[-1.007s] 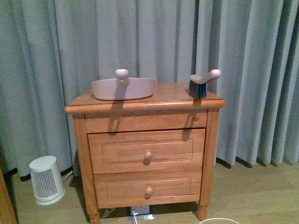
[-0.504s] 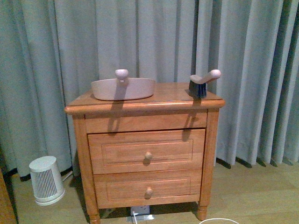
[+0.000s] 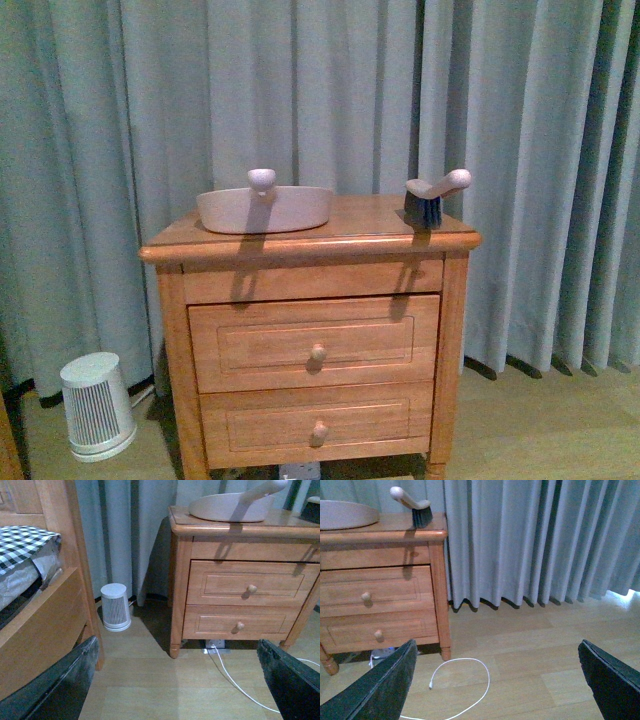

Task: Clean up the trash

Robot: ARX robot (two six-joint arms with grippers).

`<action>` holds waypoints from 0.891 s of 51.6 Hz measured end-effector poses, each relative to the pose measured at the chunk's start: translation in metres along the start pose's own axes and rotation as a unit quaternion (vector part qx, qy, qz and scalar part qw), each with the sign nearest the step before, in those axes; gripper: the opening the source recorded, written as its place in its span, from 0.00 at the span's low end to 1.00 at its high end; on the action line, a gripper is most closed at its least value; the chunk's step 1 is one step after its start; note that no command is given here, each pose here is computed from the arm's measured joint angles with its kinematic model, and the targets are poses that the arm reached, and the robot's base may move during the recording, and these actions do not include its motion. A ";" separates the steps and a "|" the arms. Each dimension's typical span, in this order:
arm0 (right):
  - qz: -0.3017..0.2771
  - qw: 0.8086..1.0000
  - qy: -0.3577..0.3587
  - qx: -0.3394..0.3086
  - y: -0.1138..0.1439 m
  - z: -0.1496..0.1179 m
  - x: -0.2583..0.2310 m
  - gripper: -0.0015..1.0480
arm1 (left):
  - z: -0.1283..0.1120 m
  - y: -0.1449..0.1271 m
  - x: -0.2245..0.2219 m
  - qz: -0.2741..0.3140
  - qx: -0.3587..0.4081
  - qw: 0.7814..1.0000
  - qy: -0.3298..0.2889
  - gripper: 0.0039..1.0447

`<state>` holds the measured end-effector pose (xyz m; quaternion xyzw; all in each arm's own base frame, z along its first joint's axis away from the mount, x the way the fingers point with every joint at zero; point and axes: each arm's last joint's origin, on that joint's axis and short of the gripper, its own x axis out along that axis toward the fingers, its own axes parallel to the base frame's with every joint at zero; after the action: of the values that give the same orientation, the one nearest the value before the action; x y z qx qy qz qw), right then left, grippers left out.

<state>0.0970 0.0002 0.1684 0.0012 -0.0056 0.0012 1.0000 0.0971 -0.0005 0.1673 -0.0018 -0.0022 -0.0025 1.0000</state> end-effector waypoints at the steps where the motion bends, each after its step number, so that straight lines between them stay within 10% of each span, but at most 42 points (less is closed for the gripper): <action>1: 0.000 1.000 0.000 0.000 0.000 0.000 0.000 0.93 | 0.000 0.000 0.000 0.000 0.000 1.000 0.000 0.93; 46: 0.000 1.000 0.000 0.000 0.000 0.000 0.000 0.93 | 0.000 0.000 0.000 0.000 0.000 1.000 0.000 0.93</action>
<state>0.0970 0.0002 0.1684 0.0014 -0.0054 0.0010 1.0000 0.0971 -0.0005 0.1673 -0.0018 -0.0024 -0.0025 1.0000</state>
